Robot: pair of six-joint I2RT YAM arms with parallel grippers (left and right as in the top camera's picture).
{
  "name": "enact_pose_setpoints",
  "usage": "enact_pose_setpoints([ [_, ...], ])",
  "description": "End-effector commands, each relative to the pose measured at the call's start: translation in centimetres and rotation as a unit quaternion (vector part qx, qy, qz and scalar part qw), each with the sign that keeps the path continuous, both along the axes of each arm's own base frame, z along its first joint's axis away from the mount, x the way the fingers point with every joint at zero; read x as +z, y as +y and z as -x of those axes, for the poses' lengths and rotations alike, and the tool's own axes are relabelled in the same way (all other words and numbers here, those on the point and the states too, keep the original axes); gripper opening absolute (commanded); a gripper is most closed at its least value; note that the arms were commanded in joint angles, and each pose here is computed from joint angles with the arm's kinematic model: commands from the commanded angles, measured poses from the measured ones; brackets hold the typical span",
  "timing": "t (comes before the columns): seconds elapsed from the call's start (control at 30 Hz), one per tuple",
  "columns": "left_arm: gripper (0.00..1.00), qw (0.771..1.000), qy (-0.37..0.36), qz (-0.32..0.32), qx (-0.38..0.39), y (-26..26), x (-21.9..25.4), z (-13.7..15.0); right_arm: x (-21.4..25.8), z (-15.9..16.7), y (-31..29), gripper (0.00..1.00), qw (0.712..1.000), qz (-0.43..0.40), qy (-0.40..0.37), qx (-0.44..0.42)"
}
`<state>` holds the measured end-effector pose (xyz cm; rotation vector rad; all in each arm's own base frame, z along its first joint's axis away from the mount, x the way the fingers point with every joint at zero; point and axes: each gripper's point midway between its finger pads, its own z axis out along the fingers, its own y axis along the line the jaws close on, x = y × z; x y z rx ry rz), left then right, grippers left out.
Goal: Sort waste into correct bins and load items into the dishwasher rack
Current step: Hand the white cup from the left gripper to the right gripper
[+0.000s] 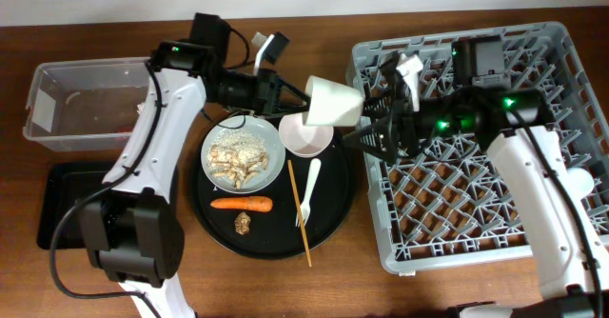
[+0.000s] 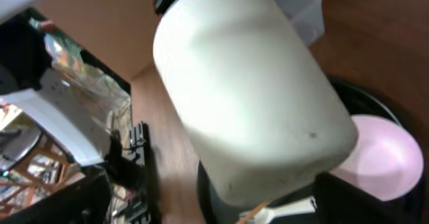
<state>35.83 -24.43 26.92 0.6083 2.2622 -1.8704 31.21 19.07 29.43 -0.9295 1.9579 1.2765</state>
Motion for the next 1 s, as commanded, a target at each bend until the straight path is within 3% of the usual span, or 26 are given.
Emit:
enact_pose_setpoints([
  [0.0,0.00,0.999,-0.012,0.024,-0.018,-0.8,1.8,1.1,1.4,0.2,1.3,0.99,0.999,-0.023,-0.022,0.026],
  [0.2,0.00,1.000,0.002,0.021,-0.018,-0.7,1.7,1.4,1.6,-0.3,1.3,0.99,0.999,-0.021,-0.039,0.023],
  [0.63,0.00,1.000,0.016,0.018,-0.017,-0.6,1.6,1.7,-1.4,-2.7,-0.2,0.99,0.996,0.069,-0.040,-0.046],
  [0.83,0.00,1.000,0.015,0.016,-0.017,-0.6,1.6,1.6,1.0,-1.5,1.1,1.00,0.999,-0.002,-0.054,0.005],
  [0.97,0.00,1.000,0.014,0.014,-0.016,-0.6,1.5,1.6,2.7,-0.5,1.8,0.87,0.996,-0.049,-0.064,0.041],
])
